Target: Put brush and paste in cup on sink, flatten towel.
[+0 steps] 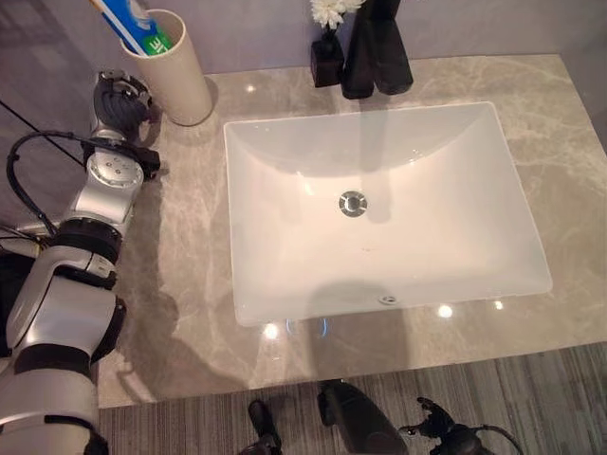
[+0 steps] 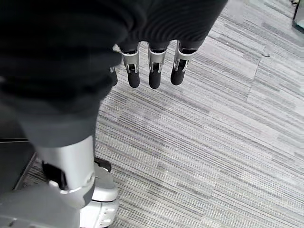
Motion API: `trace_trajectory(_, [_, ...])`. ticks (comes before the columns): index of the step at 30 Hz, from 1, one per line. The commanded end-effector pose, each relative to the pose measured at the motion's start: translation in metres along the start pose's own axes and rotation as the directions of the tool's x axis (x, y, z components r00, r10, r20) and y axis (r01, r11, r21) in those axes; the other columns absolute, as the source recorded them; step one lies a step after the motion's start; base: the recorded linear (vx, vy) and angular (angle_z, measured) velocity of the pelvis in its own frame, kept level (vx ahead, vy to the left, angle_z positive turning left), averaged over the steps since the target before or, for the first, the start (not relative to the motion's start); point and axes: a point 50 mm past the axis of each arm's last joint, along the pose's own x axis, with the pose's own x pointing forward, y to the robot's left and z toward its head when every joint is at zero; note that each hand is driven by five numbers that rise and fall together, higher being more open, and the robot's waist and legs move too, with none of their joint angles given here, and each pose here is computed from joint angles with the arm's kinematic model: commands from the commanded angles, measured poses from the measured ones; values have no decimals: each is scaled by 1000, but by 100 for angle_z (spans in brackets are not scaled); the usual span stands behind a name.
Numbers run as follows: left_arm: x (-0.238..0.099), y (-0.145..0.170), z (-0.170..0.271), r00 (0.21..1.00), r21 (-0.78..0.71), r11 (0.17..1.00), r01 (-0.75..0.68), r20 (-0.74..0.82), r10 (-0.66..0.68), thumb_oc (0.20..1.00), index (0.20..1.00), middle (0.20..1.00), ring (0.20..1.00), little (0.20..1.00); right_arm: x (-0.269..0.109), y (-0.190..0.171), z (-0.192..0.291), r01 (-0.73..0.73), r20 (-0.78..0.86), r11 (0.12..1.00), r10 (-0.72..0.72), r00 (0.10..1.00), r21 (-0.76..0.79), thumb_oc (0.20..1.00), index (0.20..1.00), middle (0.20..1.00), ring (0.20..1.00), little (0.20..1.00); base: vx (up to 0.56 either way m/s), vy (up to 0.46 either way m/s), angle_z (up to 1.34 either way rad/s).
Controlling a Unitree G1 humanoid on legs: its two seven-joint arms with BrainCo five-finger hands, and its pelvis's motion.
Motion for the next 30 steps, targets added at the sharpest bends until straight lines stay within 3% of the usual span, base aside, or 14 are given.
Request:
trace_trajectory(1, [4, 11, 3, 999, 11, 999, -44, 14, 44, 200, 200, 200, 200, 200, 1, -13, 4, 42, 24, 999, -43, 999, 25, 1000, 1000, 1000, 1000, 1000, 0, 0, 0])
trace_trajectory(14, [-7, -18, 8, 997, 10, 1000, 27, 77, -28, 200, 200, 200, 200, 200, 0, -16, 1, 61, 17, 996, -62, 998, 59, 1000, 1000, 1000, 1000, 1000, 4, -5, 0])
trace_trajectory(30, [-16, -61, 37, 986, -97, 992, 80, 155, -64, 200, 200, 200, 200, 200, 0, -19, 1, 94, 19, 992, -96, 995, 89, 1000, 1000, 1000, 1000, 1000, 0, 0, 0])
